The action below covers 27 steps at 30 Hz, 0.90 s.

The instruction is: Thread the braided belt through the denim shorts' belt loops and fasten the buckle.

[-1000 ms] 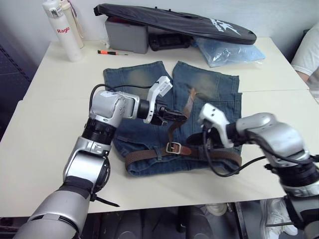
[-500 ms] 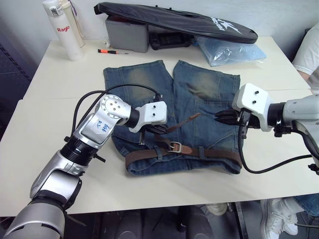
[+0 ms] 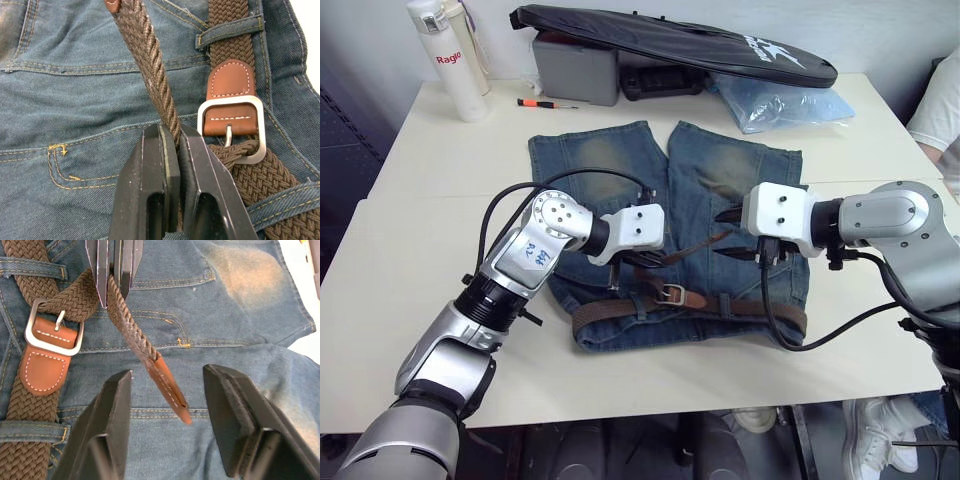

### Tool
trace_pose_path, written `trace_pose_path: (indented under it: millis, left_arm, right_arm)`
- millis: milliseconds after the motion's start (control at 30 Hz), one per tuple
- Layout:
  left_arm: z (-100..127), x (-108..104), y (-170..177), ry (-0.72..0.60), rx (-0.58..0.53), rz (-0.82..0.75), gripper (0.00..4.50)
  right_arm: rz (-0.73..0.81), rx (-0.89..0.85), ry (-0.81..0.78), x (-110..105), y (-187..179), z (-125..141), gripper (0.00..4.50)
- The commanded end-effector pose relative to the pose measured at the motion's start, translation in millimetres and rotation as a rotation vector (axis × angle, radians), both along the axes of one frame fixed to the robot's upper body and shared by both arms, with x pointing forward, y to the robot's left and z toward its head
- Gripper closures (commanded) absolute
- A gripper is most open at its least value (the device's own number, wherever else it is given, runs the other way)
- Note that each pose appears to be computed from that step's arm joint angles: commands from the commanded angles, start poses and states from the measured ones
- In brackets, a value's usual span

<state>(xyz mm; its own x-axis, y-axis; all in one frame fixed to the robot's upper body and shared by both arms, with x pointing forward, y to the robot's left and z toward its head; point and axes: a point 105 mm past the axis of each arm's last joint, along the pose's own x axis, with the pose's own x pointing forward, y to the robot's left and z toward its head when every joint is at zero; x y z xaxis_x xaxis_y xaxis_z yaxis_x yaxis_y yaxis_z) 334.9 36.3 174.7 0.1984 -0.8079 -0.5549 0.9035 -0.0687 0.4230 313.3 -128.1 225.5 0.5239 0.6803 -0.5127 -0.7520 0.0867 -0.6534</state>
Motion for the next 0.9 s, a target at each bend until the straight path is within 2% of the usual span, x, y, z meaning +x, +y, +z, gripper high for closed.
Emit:
trace_pose_path:
  millis: [33, 67, 133, 167, 200, 300, 333, 367, 567, 900]
  left_arm:
    - [17.4, 3.5, -4.6, -0.069, -0.018, -0.007, 4.5]
    - [18.2, 5.2, -3.4, -0.058, -0.024, 0.008, 4.5]
    - [21.7, 7.5, -1.7, -0.041, -0.046, 0.029, 4.5]
    - [24.2, 8.3, -1.1, -0.03, -0.061, 0.039, 3.66]
    - [27.5, 8.4, -1.1, -0.026, -0.076, 0.041, 3.43]
    - [40.6, 17.3, -3.9, -0.096, -0.124, 0.083, 2.04]
    - [44.2, 21.4, -5.0, -0.126, -0.138, 0.103, 1.81]
    - [45.7, 22.3, -7.0, -0.132, -0.146, 0.103, 1.22]
    - [43.1, 19.1, -15.7, -0.092, -0.183, 0.08, 1.22]
    - [28.2, 20.0, -28.5, -0.059, -0.185, 0.06, 1.22]
  right_arm:
    - [0.011, 0.004, -0.033, 0.3, 1.6, 6.8, 3.97]
    - [0.002, 0.004, -0.038, 1.4, 0.6, 6.5, 4.41]
    - [-0.014, 0.004, -0.044, 3.2, -1.0, 6.2, 4.47]
    - [-0.021, 0.005, -0.046, 4.1, -1.5, 6.1, 4.5]
    - [-0.032, 0.009, -0.047, 5.2, -1.9, 6.1, 4.5]
    - [-0.056, 0.015, -0.038, 7.1, -3.1, 4.9, 4.5]
    - [-0.062, 0.016, -0.035, 7.3, -3.4, 4.6, 4.5]
    - [-0.067, 0.018, -0.031, 7.6, -3.5, 4.3, 4.5]
    - [-0.074, 0.036, -0.017, 6.7, -1.5, 5.1, 4.5]
    - [-0.069, 0.09, 0.002, 1.9, 3.9, 11.1, 4.5]
